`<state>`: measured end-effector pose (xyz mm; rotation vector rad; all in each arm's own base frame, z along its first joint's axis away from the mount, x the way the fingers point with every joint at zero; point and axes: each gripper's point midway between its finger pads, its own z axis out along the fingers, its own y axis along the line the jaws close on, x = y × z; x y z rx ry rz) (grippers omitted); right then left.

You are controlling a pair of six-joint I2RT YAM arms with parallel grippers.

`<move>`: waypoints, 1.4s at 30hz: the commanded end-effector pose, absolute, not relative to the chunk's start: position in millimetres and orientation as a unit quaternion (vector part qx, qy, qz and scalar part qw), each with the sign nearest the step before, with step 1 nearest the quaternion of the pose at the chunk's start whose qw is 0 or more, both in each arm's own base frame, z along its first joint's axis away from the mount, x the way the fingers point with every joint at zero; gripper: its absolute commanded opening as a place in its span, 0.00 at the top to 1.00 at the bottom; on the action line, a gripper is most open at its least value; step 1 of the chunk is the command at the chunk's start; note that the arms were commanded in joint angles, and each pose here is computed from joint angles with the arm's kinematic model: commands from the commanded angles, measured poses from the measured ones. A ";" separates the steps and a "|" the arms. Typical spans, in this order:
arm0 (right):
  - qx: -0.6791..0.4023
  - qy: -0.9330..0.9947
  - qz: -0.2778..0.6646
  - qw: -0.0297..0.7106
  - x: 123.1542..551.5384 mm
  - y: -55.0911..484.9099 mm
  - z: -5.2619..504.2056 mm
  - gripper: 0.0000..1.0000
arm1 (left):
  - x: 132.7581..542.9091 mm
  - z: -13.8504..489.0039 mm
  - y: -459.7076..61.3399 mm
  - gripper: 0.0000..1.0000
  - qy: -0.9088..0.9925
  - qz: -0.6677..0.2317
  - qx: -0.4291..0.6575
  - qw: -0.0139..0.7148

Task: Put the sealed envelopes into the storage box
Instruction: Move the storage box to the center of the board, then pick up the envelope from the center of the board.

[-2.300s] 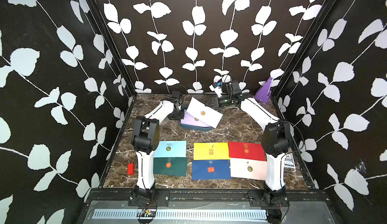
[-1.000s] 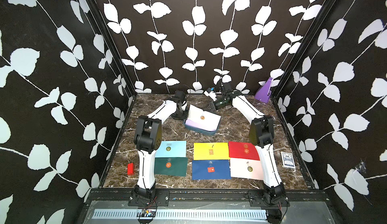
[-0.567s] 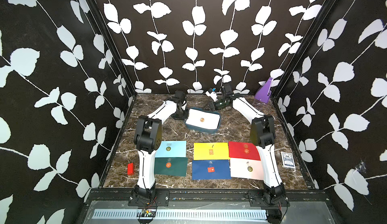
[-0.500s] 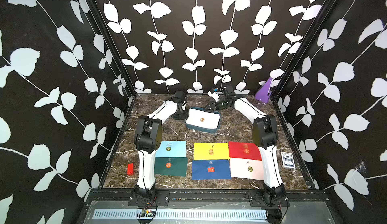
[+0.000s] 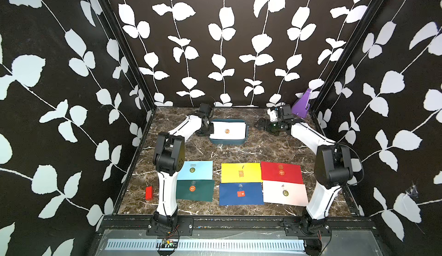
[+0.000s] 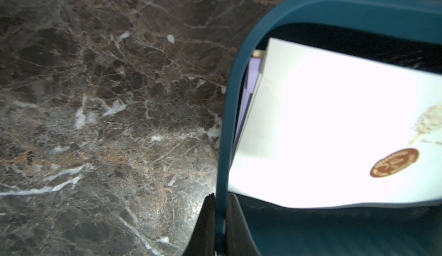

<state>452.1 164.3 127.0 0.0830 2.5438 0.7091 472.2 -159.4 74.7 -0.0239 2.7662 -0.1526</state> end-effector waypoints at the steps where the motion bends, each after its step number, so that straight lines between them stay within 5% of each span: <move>1: 0.082 0.955 0.182 0.220 416.8 133.1 105.4 0.01 | 473.6 78.1 -152.2 0.79 0.981 -0.047 -0.014 0.189; 9: 0.103 0.964 0.068 0.235 353.9 92.0 105.7 0.01 | 472.5 145.2 -148.2 0.50 0.966 -0.046 0.009 0.255; 23: 0.098 0.986 -0.017 0.131 224.7 59.9 67.5 0.03 | 387.3 165.4 -188.2 0.44 0.967 -0.009 0.098 0.234; 42: 0.044 0.995 -0.012 0.094 291.8 92.4 6.6 0.07 | 340.6 135.0 -328.6 0.42 0.963 -0.109 0.163 0.184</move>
